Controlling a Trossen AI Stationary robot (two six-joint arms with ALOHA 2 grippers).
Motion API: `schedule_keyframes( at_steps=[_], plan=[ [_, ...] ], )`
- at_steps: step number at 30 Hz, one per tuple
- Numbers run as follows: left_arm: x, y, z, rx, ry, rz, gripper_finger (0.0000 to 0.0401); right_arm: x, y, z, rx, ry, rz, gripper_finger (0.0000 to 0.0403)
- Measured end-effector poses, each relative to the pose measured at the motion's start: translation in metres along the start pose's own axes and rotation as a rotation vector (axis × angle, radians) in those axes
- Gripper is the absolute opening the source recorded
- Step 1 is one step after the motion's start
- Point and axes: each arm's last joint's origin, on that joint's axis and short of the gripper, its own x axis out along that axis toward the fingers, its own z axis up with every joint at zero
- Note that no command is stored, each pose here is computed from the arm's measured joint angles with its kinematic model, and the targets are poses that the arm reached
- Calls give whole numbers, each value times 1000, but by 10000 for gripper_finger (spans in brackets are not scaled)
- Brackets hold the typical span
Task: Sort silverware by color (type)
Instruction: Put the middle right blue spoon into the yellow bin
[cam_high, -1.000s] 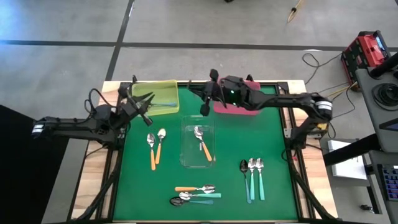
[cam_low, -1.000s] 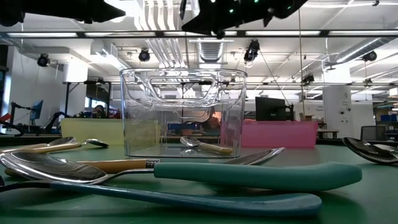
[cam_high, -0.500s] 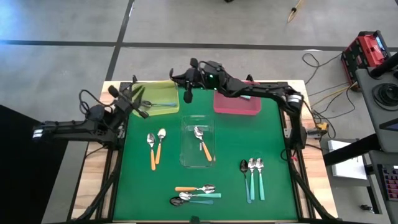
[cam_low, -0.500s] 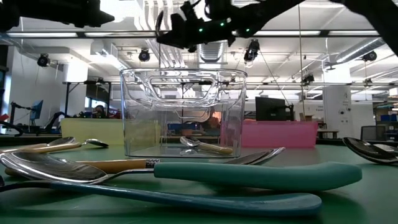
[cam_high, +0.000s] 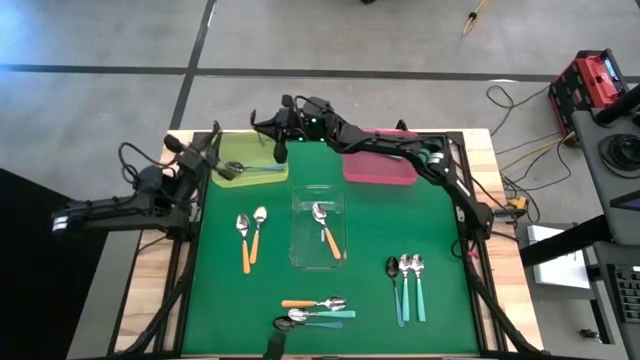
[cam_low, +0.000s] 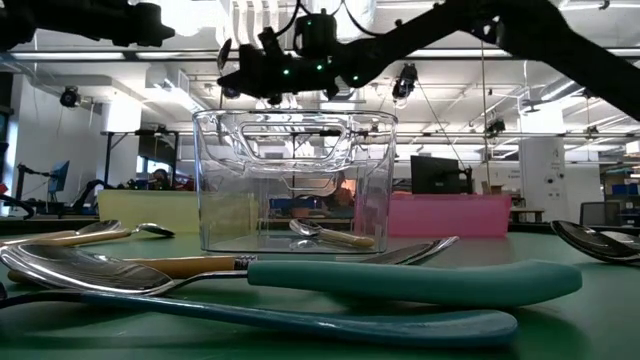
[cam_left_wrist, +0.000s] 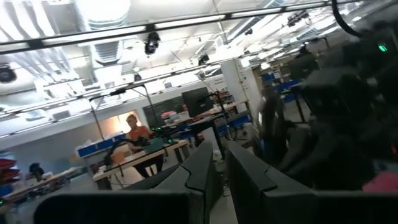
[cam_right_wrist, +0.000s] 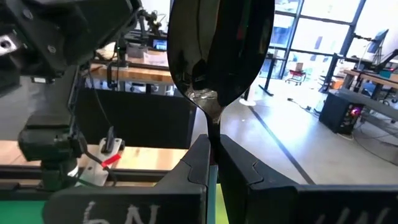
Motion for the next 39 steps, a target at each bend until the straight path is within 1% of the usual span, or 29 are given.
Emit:
schedule_keyframes(
  at_steps=[10, 16, 20, 22, 26, 29, 31, 33, 35, 39],
  plan=[
    [5, 10, 1, -23, -18, 105, 29, 13, -4, -18, 13, 7, -11, 9],
    [7, 13, 0, -15, -23, 127, 29, 15, -4, -30, 4, 58, -32, 9],
    [8, 10, 0, -14, -46, 91, 29, 17, -4, -47, 5, 130, -48, 9],
    [9, 9, -1, -31, -43, 84, 29, 18, -3, -55, -7, 156, -44, 9],
    [13, 2, -5, -58, -16, 47, 29, 19, -2, -56, -38, 165, -51, 9],
    [18, -7, -9, -38, -4, -16, 32, 20, 2, -54, -91, 172, -82, 9],
    [22, -14, -13, -24, 16, -65, 44, 21, 4, -54, -120, 183, -107, 9],
    [26, -21, -18, -13, 41, -100, 65, 21, 6, -53, -142, 194, -142, 9],
    [28, -27, -23, -8, 74, -122, 95, 22, 8, -53, -173, 202, -171, 9],
    [32, -38, -33, -50, 124, -186, 159, 23, 11, -51, -228, 214, -198, 9]
  ],
)
